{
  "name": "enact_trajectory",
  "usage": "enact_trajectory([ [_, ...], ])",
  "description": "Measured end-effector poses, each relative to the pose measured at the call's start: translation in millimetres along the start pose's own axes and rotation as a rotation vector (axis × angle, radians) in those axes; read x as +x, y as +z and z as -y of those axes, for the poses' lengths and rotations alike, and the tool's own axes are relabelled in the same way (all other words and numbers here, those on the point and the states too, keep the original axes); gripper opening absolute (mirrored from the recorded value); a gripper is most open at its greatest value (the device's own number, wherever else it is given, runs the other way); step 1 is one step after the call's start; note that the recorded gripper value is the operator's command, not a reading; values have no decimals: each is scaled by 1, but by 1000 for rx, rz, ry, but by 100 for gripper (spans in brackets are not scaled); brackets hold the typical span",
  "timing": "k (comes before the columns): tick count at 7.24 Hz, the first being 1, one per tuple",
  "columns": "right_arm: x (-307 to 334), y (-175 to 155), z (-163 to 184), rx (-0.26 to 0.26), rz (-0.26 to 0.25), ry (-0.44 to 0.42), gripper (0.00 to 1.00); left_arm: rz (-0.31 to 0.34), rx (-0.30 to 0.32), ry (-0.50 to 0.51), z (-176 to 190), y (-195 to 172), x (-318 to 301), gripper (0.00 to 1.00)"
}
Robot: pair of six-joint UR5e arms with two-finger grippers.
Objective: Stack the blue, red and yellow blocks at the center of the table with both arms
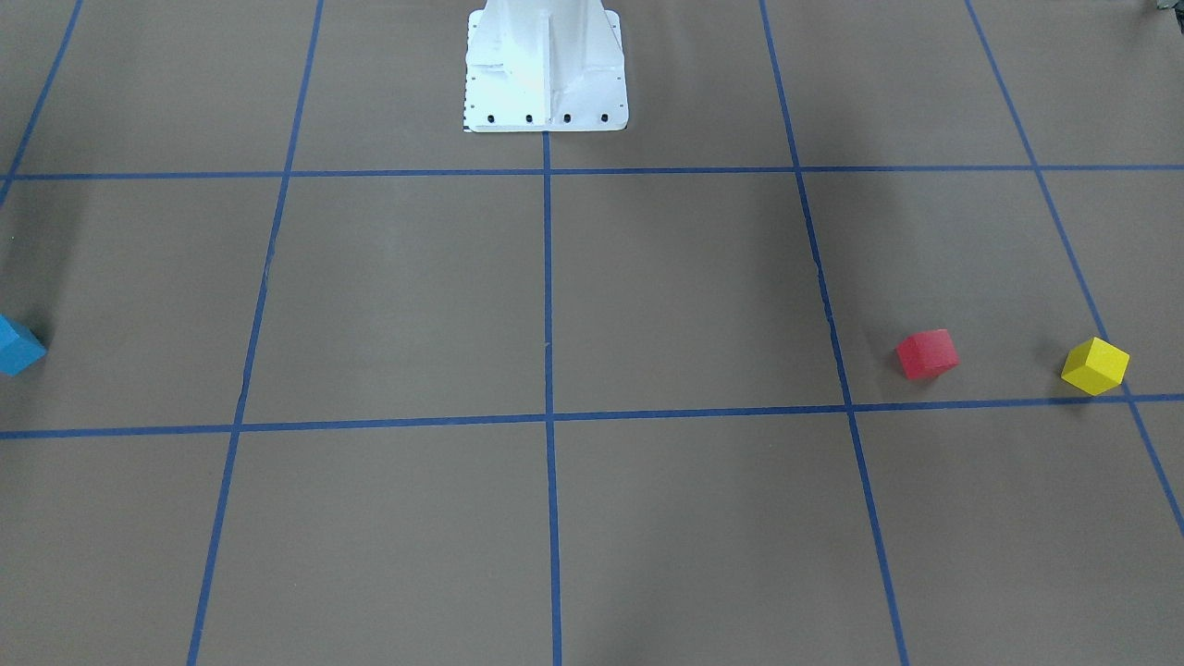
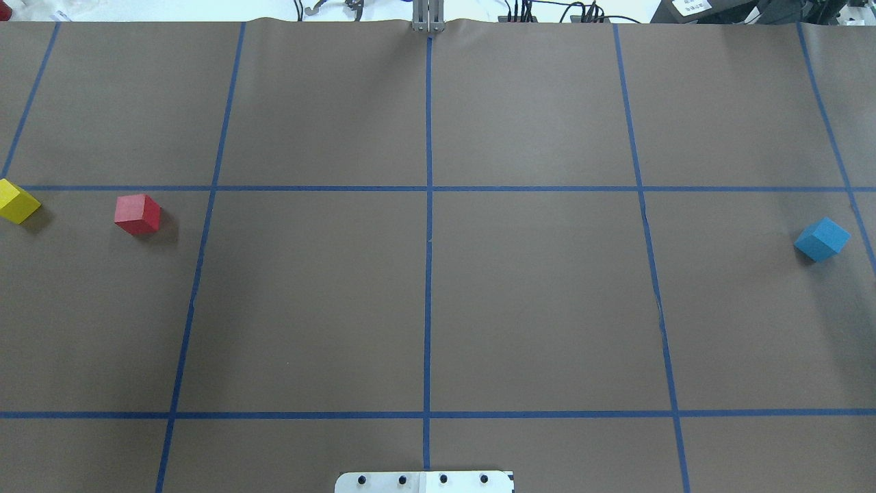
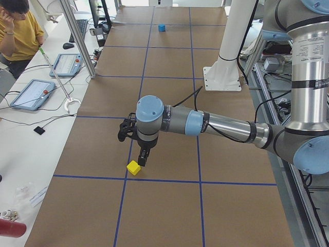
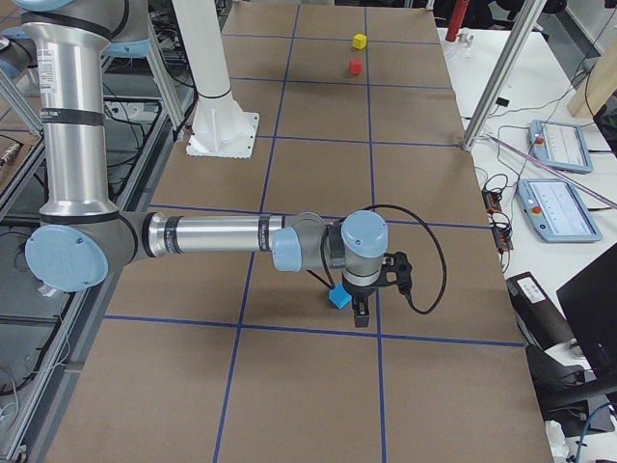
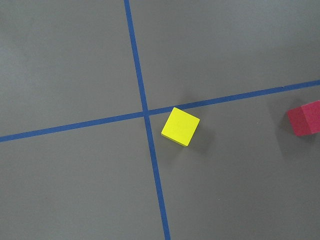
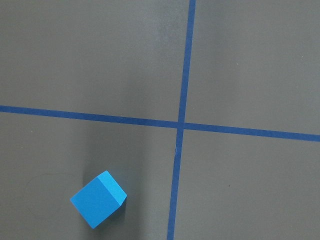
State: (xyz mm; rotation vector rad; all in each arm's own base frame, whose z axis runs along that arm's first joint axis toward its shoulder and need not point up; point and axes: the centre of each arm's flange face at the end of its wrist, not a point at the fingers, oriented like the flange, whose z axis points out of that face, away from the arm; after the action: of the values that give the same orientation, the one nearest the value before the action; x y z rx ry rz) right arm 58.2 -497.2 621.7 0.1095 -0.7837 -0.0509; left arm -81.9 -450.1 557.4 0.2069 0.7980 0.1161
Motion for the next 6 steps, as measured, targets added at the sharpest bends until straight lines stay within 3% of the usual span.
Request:
enact_trajectory([
  [3, -8, -1, 7, 21, 3, -33, 100, 1, 17, 20, 3, -7, 8, 100],
  [4, -26, 4, 14, 44, 8, -103, 100, 3, 42, 49, 7, -13, 15, 100],
  [6, -92, 44, 27, 69, 22, -330, 100, 3, 113, 156, 20, -9, 28, 100],
])
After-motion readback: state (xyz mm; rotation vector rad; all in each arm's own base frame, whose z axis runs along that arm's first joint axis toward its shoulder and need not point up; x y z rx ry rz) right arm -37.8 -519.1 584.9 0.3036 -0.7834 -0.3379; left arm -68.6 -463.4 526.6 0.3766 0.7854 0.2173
